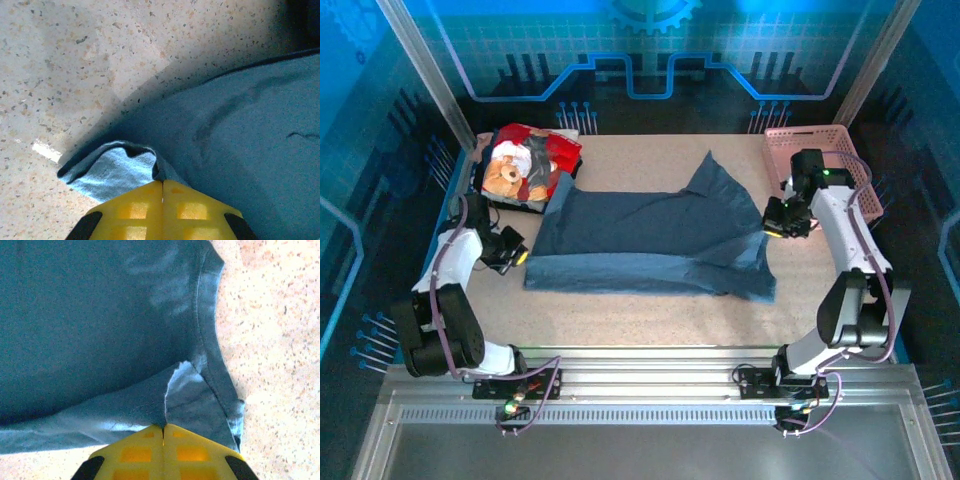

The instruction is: Fold and stack the t-shirts

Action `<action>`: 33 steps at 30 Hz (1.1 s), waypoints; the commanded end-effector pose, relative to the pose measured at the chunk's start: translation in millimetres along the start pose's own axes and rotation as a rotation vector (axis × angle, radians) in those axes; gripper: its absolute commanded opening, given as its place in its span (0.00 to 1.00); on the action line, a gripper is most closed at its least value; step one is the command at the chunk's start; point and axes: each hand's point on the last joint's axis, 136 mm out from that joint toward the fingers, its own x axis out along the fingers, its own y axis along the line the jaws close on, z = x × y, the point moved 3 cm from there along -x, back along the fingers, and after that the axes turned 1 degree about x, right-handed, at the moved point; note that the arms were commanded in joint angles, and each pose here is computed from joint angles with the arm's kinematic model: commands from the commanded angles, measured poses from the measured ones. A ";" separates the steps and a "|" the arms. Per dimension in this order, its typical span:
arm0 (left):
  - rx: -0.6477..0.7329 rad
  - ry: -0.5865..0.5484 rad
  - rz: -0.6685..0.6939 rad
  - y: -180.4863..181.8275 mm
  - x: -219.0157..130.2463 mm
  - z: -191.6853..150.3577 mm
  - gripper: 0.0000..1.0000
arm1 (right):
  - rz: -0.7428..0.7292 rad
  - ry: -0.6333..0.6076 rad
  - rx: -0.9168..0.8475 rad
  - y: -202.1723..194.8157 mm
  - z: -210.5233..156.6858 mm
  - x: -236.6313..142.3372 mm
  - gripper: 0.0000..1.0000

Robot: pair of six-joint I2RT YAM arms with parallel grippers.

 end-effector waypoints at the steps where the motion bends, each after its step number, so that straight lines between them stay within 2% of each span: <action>1: 0.034 -0.019 -0.008 -3.2 5.7 10.5 0.00 | 0.009 -0.026 -0.016 1.4 19.0 4.2 0.00; 8: 0.051 0.016 -0.035 -11.6 26.3 15.9 0.02 | -0.008 -0.016 -0.040 4.4 43.1 22.4 0.00; 12: 0.105 -0.002 -0.061 -36.5 23.3 21.0 0.48 | 0.002 -0.006 -0.029 11.2 64.5 35.9 0.04; 14: 0.129 -0.021 -0.077 -52.7 14.7 21.0 0.59 | 0.033 -0.016 -0.017 19.0 80.0 44.0 0.08; 17: 0.174 -0.050 -0.107 -80.0 -2.1 11.6 0.68 | 0.083 -0.037 0.019 31.5 107.0 55.8 0.24; 19: 0.217 -0.057 -0.133 -96.9 -11.7 -3.3 0.69 | 0.151 -0.070 0.028 44.4 122.5 58.1 0.51; 21: 0.270 -0.036 -0.172 -113.5 -15.2 -30.0 0.70 | 0.180 -0.086 0.036 51.3 128.5 51.5 0.63; 25: 0.321 0.007 -0.196 -117.3 -12.7 -77.8 0.70 | 0.146 -0.116 -0.004 48.5 102.3 15.9 0.66; 27: 0.322 0.044 -0.238 -114.0 -6.1 -99.3 0.70 | 0.126 -0.093 0.011 36.7 66.1 1.5 0.67; 30: 0.342 0.076 -0.231 -102.6 10.0 -117.9 0.70 | 0.100 -0.041 0.048 15.3 8.0 1.7 0.65; 33: 0.338 0.112 -0.214 -96.4 28.5 -125.6 0.68 | 0.088 0.016 0.128 -4.8 -40.0 22.4 0.63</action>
